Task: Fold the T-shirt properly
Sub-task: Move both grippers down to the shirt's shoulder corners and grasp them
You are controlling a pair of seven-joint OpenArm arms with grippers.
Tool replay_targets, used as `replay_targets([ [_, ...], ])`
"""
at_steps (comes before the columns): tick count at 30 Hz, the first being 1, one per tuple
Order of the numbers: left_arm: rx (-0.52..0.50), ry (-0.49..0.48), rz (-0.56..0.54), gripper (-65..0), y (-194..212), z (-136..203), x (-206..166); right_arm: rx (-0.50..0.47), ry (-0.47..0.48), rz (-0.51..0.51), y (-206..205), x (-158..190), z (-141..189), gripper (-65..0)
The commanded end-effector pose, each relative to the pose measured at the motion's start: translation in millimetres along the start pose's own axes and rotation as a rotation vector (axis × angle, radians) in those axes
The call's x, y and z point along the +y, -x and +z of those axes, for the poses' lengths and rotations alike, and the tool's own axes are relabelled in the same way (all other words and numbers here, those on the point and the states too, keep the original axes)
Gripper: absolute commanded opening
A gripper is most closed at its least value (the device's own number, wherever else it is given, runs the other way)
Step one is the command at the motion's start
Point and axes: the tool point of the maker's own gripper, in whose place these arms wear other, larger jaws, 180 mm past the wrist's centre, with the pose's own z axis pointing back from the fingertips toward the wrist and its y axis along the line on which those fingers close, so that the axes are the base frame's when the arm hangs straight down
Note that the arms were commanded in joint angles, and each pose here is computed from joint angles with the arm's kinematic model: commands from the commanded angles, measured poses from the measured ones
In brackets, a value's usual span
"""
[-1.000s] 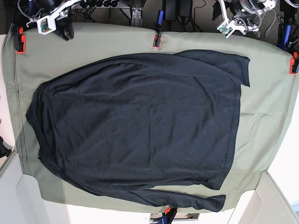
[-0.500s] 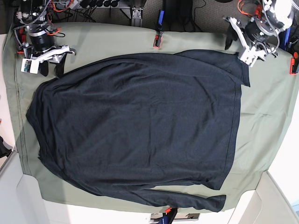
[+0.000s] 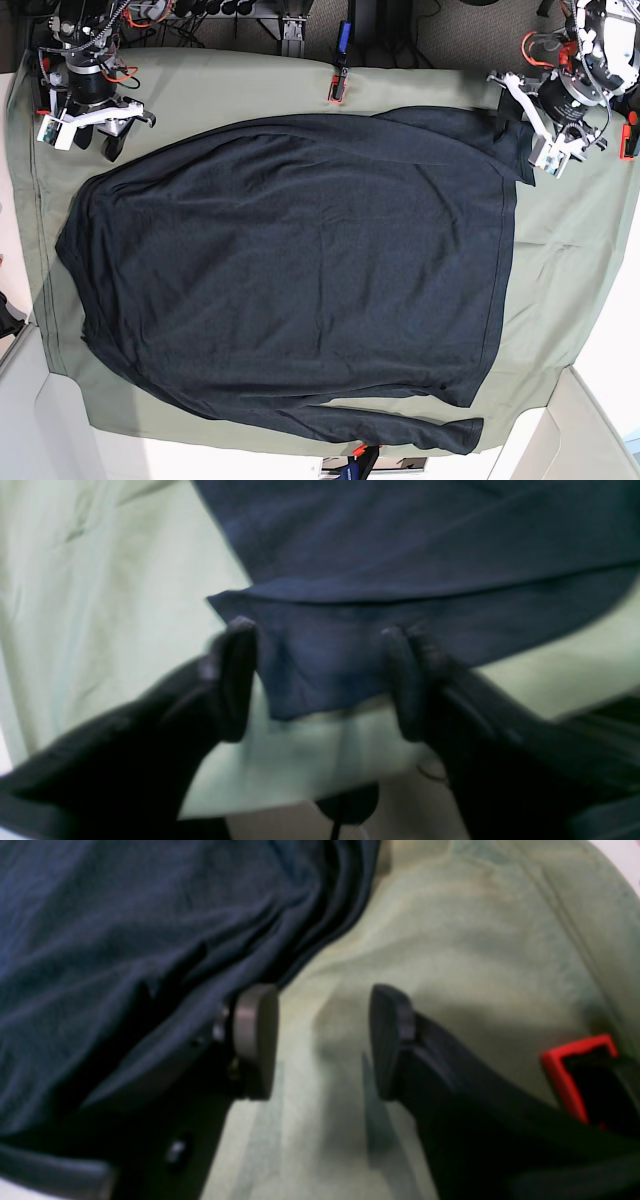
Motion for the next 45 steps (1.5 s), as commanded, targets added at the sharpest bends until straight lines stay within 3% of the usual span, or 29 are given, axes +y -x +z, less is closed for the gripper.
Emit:
replay_targets([
  [1,-0.017,-0.016,-0.005,-17.7,-5,-1,9,-0.04,0.0,0.007,-11,0,1,-35.0],
  [9,0.071,-0.048,0.136,-17.7,23,-36,42,-0.042,0.015,0.038,-11,-3,1,-35.0],
  [15,0.114,0.13,0.262,-17.7,40,-43,15,-0.042,0.015,0.036,-11,-3,1,-35.0],
  [23,0.125,0.337,0.319,-17.8,44,-38,-25,-0.069,0.04,0.024,-22,-11,-2,-31.4],
  [38,0.111,0.356,0.345,-17.8,40,-37,-28,-0.034,0.054,-0.046,-20,-10,-52,-31.4],
  [45,0.111,0.356,0.345,-17.8,40,-37,-28,-0.058,0.043,-0.053,-32,-4,-58,-31.4],
])
